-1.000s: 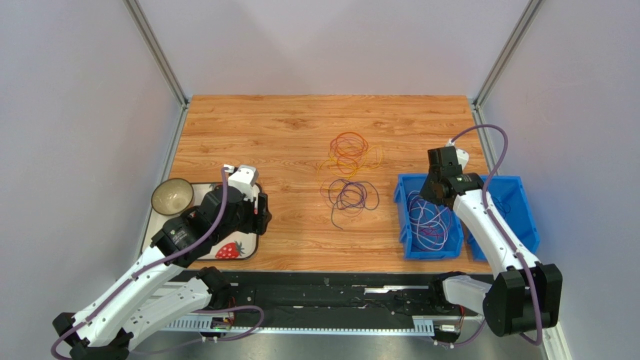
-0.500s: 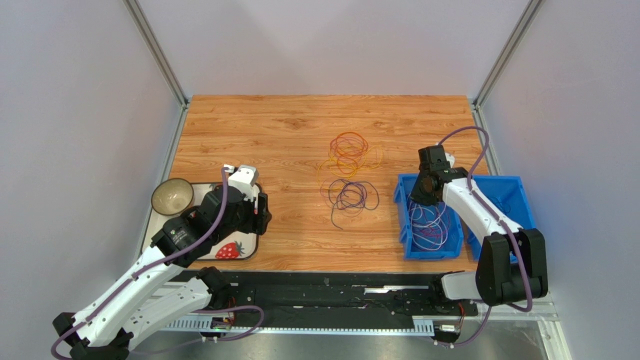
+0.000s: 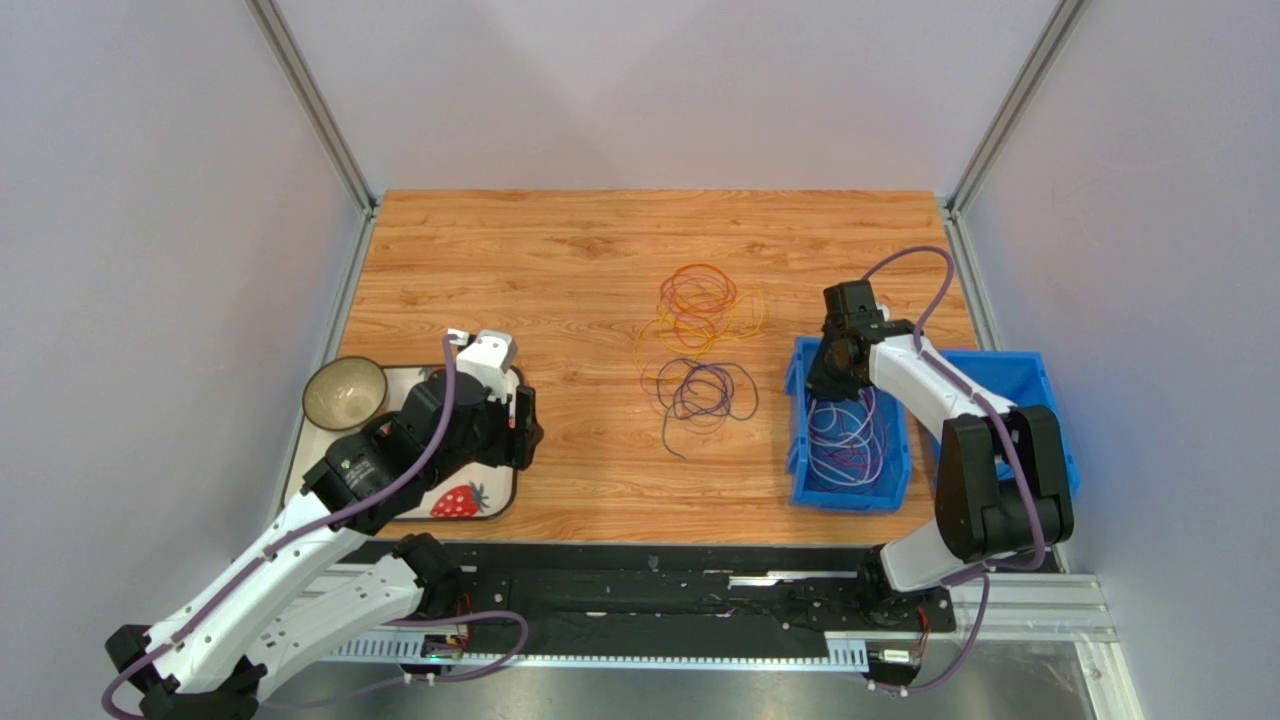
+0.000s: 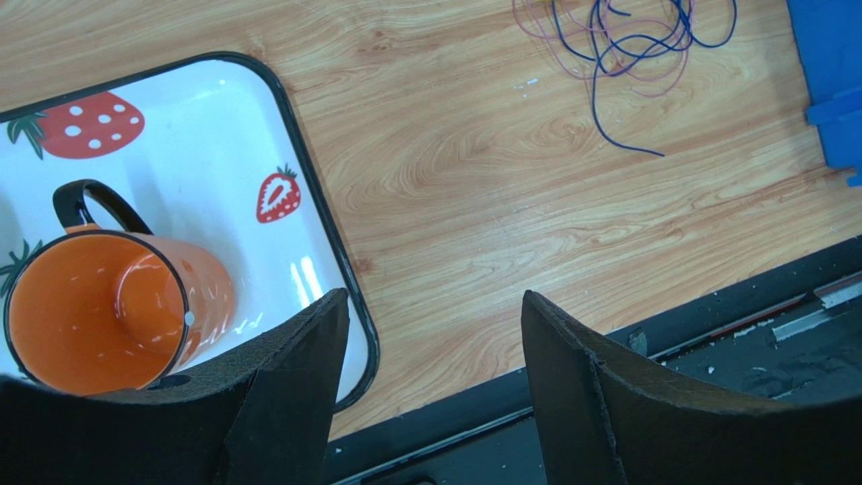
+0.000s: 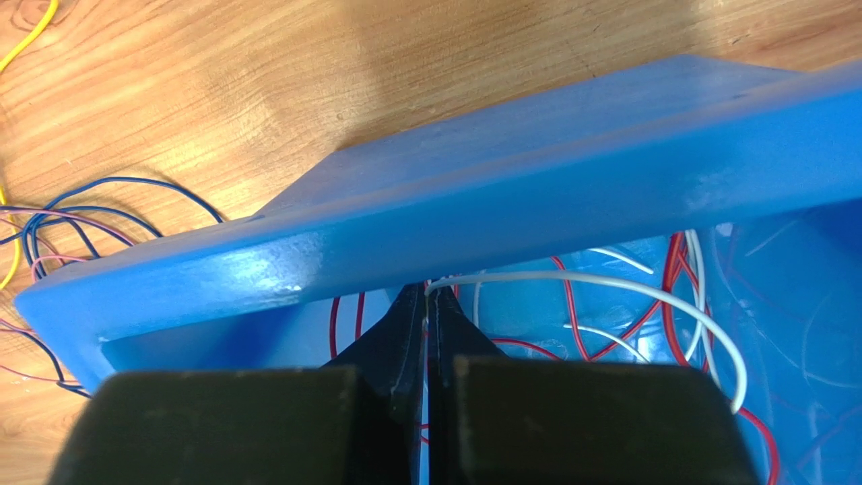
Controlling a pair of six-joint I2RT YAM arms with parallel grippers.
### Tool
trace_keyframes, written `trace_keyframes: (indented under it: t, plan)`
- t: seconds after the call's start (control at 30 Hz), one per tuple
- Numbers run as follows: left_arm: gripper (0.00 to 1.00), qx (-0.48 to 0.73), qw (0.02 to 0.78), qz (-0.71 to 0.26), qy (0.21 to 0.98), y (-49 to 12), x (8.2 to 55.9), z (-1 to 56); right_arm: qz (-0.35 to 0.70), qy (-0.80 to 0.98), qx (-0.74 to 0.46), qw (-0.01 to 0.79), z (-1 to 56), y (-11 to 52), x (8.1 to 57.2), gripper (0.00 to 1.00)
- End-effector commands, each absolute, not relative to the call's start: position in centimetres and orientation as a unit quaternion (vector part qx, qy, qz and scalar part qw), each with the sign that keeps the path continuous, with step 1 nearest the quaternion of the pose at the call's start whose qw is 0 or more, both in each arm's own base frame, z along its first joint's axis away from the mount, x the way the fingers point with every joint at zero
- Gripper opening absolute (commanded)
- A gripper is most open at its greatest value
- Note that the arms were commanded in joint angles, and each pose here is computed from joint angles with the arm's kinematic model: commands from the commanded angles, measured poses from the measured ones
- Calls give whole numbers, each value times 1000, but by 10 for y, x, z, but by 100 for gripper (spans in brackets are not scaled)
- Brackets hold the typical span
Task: Untangle the cables
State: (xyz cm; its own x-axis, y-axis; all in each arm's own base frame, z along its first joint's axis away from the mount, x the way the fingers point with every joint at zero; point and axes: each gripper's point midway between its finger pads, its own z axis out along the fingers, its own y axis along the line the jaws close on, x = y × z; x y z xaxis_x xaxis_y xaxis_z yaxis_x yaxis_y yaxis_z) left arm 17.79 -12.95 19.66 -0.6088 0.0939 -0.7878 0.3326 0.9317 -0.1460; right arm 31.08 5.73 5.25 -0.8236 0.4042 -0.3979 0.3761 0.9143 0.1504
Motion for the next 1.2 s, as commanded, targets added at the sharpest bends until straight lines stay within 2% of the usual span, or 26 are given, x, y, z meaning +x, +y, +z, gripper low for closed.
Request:
trace_keyframes:
  t: [0.0, 0.1, 0.2, 0.23, 0.27, 0.43, 0.6, 0.77, 0.87, 1.17]
  plan:
    - [72, 120, 432, -146, 882, -131, 179, 203, 18, 944, 210, 252, 70, 48, 326, 0]
    - [72, 120, 431, -146, 882, -132, 180, 203, 4, 942, 207, 265, 87, 42, 323, 0]
    - [72, 121, 430, -144, 883, -132, 180, 202, -6, 939, 205, 275, 100, 37, 318, 12]
    - [72, 121, 429, -144, 883, -132, 180, 201, -4, 936, 204, 286, 110, 37, 317, 23]
    - [72, 121, 429, -143, 883, -132, 180, 201, -4, 936, 203, 289, 114, 37, 315, 28]
    - [72, 120, 427, -139, 886, -131, 181, 200, 4, 931, 178, 319, 149, 47, 305, 47]
    - [71, 118, 423, -134, 888, -131, 182, 198, 14, 927, 138, 349, 187, 63, 297, 50]
    - [71, 118, 421, -131, 889, -131, 183, 197, 72, 913, 65, 396, 222, 111, 304, 52]
    - [71, 116, 421, -127, 890, -130, 183, 197, 107, 913, 45, 391, 230, 135, 311, 52]
    - [71, 99, 430, -115, 890, -126, 189, 197, 125, 913, 30, 386, 235, 158, 342, 52]
